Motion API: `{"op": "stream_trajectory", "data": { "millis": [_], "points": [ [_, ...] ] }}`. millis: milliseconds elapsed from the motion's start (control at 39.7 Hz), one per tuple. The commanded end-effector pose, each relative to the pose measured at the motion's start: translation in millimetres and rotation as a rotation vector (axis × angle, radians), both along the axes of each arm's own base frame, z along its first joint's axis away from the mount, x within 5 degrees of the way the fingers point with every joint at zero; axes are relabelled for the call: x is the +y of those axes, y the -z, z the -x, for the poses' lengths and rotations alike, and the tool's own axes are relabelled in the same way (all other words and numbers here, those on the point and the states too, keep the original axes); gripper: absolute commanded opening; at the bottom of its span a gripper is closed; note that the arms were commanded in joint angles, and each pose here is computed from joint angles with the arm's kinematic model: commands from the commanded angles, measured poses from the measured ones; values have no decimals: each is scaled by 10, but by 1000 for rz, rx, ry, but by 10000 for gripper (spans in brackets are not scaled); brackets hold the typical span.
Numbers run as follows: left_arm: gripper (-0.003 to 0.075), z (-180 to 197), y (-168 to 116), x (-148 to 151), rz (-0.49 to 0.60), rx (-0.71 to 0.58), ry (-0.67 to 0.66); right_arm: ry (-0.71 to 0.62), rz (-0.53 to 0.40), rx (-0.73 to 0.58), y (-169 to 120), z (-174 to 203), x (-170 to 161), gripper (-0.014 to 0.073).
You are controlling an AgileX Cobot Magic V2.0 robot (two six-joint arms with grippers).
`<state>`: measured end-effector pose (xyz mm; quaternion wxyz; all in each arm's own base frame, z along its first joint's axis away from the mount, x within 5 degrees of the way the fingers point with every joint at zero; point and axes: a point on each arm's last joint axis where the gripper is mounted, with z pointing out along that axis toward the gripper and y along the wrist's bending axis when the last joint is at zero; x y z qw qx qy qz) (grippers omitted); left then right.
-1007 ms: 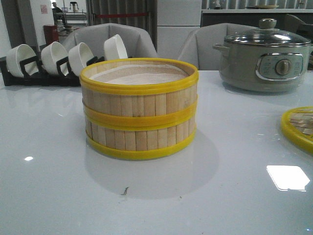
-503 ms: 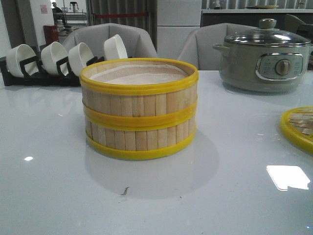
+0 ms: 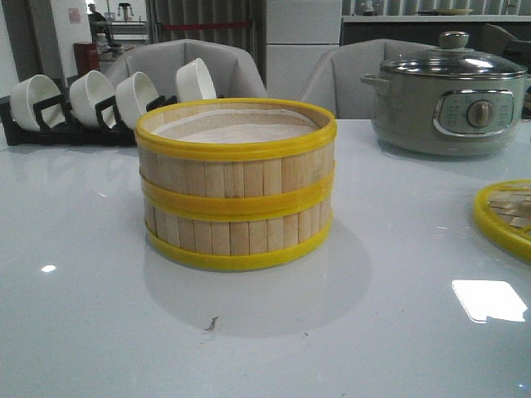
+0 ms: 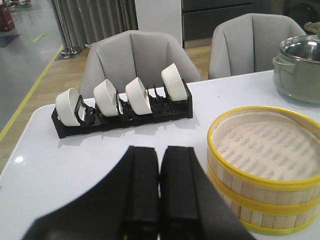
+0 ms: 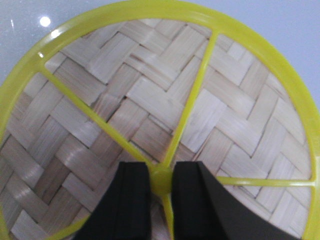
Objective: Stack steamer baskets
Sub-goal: 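Lower the right gripper and grasp the lid's central yellow hub, then lift the woven lid with the right gripper and carry it over the stack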
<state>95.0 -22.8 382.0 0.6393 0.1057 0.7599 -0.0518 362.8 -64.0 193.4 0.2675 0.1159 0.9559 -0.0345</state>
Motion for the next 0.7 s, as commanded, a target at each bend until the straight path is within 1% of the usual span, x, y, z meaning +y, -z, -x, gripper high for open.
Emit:
{"op": "stream_trajectory", "data": {
  "millis": [0, 151, 277, 428, 503, 604, 679],
  "points": [
    [87, -1, -155, -30, 17, -101, 33, -34, 28, -152, -463, -45, 97, 50],
    [87, -1, -155, -30, 17, -101, 33, -88, 31, -185, -783, -77, 318, 50],
    [87, -1, -155, -30, 17, -101, 33, -152, 29, -197, -1113, -96, 590, 50],
    [87, -1, -155, -30, 17, -101, 33, -255, 21, -236, -1562, -110, 1023, 50],
    [87, -1, -155, -30, 17, -101, 33, -319, 10, -280, -1795, -85, 1282, 50],
    [87, -1, -155, -30, 17, -101, 33, -405, -27, -353, -2056, -20, 1631, 50],
    [87, -1, -155, -30, 17, -101, 33, -467, -81, -390, -2193, 35, 1898, 50]
  ]
}}
